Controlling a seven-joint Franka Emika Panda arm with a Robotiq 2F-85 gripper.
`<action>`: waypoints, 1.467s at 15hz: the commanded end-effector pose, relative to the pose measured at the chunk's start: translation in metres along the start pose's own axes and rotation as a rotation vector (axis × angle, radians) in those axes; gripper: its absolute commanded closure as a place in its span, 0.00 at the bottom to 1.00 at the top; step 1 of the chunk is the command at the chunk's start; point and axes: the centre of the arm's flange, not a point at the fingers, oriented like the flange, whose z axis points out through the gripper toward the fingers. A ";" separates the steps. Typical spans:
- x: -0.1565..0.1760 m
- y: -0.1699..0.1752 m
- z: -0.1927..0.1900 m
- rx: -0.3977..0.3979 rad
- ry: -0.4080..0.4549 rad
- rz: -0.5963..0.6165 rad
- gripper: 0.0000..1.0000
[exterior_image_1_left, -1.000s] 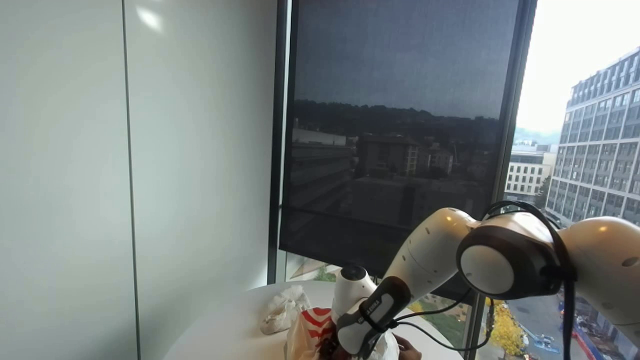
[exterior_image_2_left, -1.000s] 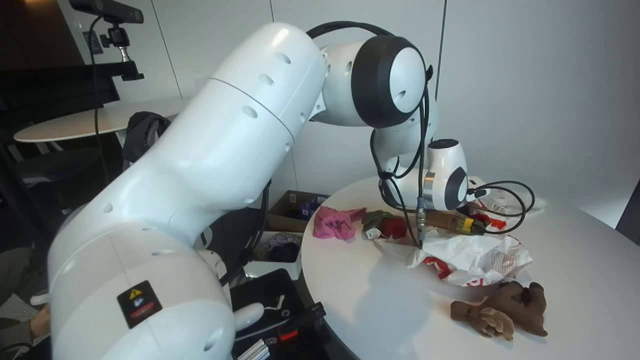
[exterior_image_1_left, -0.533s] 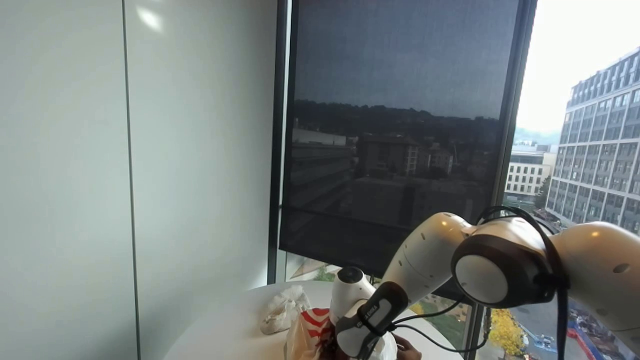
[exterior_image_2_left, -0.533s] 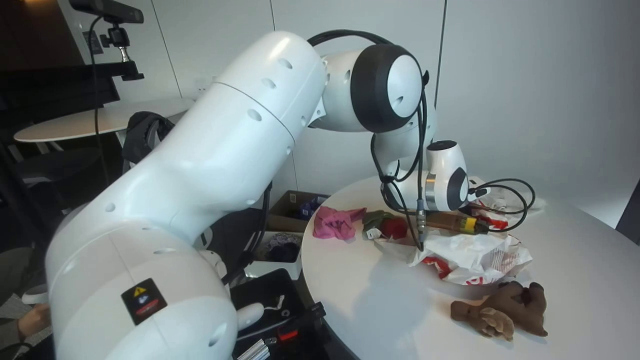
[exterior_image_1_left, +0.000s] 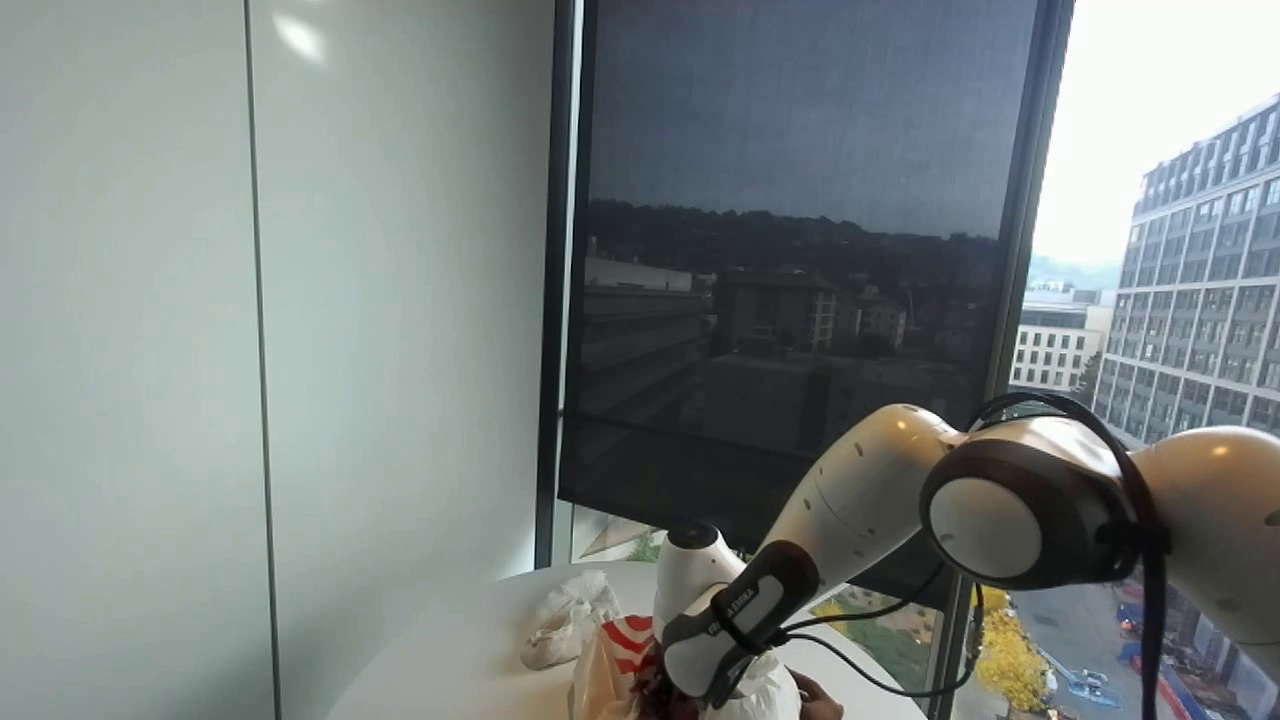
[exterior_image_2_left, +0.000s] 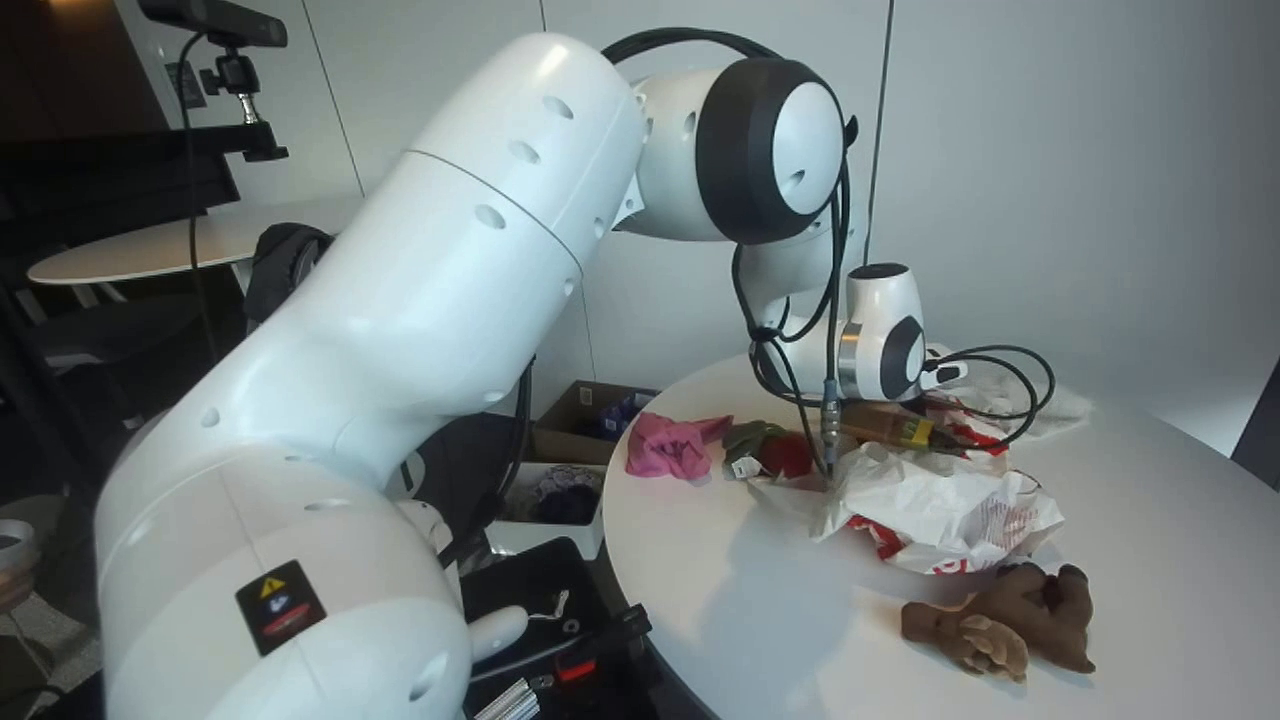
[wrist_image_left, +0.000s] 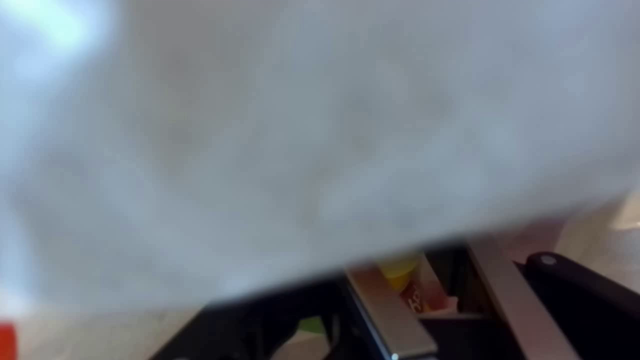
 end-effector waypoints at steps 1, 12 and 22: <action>-0.019 -0.007 -0.055 0.096 -0.061 0.031 0.83; -0.111 -0.069 -0.134 0.521 -0.281 -0.170 0.83; -0.188 -0.030 -0.059 0.265 -0.277 -0.099 0.34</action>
